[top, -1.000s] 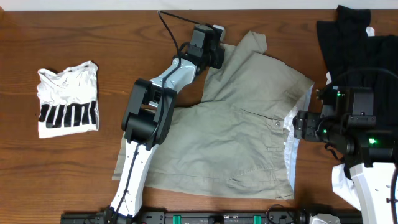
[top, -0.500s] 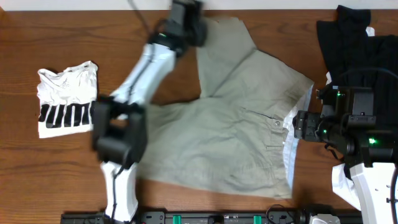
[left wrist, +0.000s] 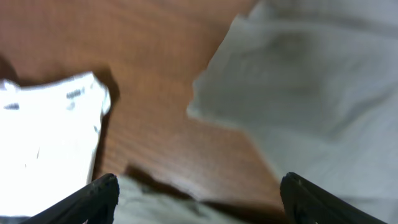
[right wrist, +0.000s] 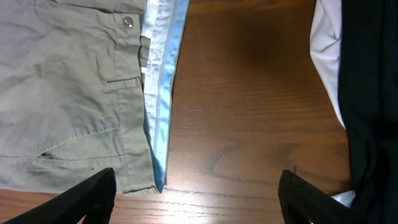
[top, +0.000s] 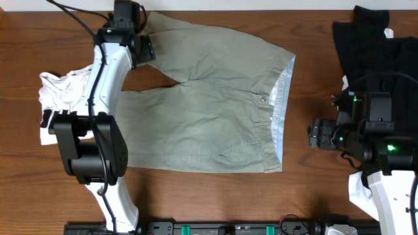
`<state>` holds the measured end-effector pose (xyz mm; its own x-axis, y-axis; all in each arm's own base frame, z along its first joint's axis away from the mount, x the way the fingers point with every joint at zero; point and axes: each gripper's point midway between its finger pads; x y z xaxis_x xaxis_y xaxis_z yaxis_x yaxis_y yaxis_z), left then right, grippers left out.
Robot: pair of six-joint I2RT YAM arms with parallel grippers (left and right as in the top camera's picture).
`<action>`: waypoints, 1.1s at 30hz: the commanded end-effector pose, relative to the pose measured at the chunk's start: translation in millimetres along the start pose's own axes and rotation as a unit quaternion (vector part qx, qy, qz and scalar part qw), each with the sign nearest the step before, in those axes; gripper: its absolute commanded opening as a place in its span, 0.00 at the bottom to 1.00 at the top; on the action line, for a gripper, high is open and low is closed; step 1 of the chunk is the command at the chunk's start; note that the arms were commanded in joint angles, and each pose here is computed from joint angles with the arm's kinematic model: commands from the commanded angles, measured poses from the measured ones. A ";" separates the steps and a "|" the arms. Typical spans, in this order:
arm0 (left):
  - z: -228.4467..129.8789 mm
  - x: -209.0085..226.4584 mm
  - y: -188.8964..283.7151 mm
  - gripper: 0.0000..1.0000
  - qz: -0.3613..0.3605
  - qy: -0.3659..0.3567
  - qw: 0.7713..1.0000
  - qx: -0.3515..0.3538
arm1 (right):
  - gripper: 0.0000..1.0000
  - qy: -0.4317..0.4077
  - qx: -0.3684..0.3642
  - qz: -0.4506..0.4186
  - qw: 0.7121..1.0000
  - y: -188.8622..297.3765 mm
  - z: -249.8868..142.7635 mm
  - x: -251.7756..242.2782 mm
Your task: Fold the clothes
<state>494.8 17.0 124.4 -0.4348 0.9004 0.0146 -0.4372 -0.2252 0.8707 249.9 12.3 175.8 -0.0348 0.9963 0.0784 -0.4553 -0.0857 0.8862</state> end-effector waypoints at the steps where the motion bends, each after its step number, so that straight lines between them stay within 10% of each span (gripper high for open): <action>1: -8.8 6.2 1.2 0.87 0.018 0.001 1.000 0.014 | 0.82 -0.002 0.002 -0.002 1.000 1.3 -0.3 0.9; 16: -170.5 49.9 26.3 0.87 0.065 -0.047 0.939 0.335 | 0.83 0.000 0.149 0.113 0.982 -55.5 -43.9 37.4; 33: -275.0 92.0 0.2 0.87 0.117 -0.054 0.897 0.424 | 0.83 -0.037 0.284 0.185 0.940 -125.8 -139.4 68.9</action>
<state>251.6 -4.9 0.9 -0.3412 0.9124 0.2261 0.4010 -0.0763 0.9129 185.9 87.6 12.3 -0.0694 0.9047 0.4204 0.1150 -0.4113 0.9042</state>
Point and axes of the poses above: each gripper's point midway between its finger pads, its own y axis back along the fingers, its own x axis along the line the jaws close on, z = x × y, and after that the axes turned 7 degrees about y, right-handed
